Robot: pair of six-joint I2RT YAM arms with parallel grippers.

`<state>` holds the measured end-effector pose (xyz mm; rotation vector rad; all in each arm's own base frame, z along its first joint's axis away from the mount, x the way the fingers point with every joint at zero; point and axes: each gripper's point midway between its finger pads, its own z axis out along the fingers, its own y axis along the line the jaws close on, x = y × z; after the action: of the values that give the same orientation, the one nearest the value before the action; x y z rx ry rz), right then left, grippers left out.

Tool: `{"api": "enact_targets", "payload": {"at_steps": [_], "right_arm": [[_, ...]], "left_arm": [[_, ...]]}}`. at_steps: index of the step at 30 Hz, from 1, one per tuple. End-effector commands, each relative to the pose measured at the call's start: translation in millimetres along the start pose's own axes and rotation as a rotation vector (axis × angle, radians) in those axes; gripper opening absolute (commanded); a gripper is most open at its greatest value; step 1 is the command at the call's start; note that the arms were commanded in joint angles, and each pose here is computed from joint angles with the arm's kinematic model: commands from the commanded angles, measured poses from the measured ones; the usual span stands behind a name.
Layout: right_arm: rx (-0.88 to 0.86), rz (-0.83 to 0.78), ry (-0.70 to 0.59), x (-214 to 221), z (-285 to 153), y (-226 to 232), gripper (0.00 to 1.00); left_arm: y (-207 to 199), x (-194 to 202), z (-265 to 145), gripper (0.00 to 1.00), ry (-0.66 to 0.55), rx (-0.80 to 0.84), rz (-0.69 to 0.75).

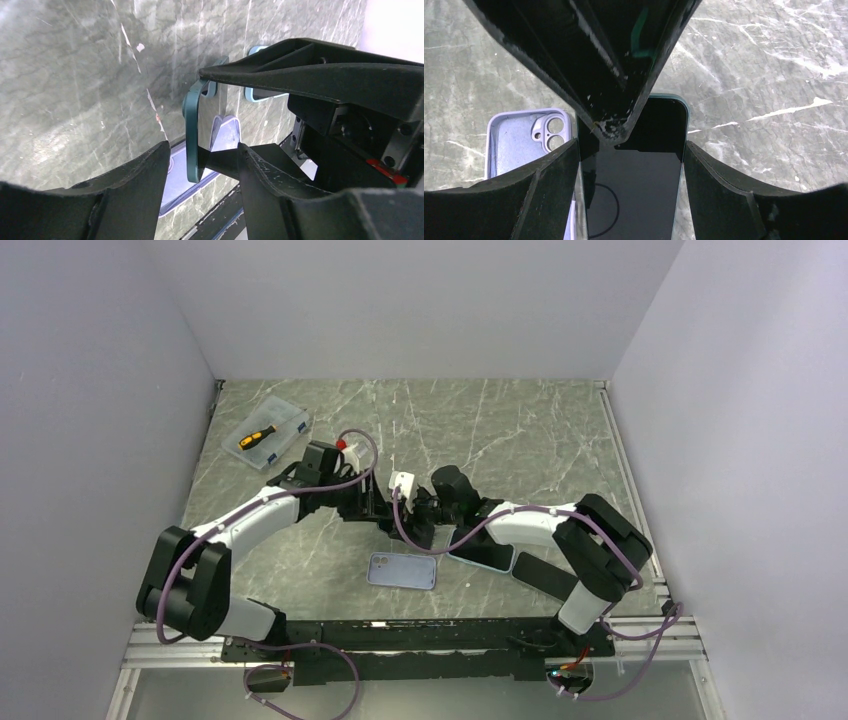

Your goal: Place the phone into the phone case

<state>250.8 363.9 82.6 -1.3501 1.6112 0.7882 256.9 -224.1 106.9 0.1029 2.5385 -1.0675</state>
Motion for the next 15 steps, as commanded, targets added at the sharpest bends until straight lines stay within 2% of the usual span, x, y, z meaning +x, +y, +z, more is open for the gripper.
{"api": "enact_targets", "payload": {"at_steps": [1,8,15], "right_arm": [[-0.004,-0.088,-0.118,-38.6,-4.7,-1.1,0.47],[-0.006,-0.083,-0.113,-36.9,-3.6,-1.1,0.48],[-0.003,-0.081,-0.108,-36.6,-2.3,-2.5,0.49]], "left_arm": [[-14.8,-3.1,6.2,0.56,0.007,0.046,0.032],[-12.5,0.8,10.2,0.45,0.022,0.037,0.033],[-13.2,-1.2,10.0,0.26,0.027,0.031,0.042]]}}
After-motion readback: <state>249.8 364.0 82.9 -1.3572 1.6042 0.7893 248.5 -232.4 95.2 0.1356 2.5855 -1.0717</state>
